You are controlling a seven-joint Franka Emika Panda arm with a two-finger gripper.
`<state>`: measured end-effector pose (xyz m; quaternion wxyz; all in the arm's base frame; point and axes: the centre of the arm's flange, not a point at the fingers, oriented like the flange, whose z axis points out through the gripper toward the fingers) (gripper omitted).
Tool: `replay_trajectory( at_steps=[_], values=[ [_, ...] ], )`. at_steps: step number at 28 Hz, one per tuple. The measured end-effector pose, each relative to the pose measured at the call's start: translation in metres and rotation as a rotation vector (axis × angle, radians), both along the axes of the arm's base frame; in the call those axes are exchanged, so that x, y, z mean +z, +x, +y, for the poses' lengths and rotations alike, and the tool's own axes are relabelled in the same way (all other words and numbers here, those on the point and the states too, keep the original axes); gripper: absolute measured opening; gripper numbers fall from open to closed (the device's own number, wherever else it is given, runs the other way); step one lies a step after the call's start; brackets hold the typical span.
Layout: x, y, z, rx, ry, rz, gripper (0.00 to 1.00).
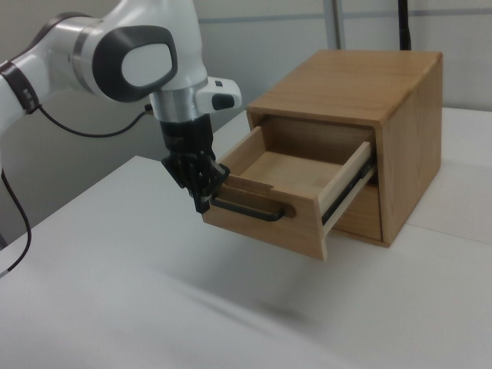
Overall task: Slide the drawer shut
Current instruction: 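Move the gripper down toward the open drawer's black handle, then lower the gripper against the drawer front beside the handle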
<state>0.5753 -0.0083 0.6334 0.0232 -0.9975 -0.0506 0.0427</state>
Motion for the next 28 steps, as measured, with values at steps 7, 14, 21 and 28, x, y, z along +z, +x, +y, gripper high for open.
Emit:
replay_trajectory(
  at_steps=[7, 14, 21, 28],
  values=[
    [-0.033, 0.011, 0.000, 0.001, 0.003, 0.061, 0.01],
    [-0.068, 0.026, -0.001, 0.003, -0.006, 0.112, 0.01],
    [-0.084, 0.050, 0.001, -0.003, -0.009, 0.031, 0.01],
    [-0.092, 0.074, 0.006, -0.013, -0.009, -0.095, 0.01]
  ],
)
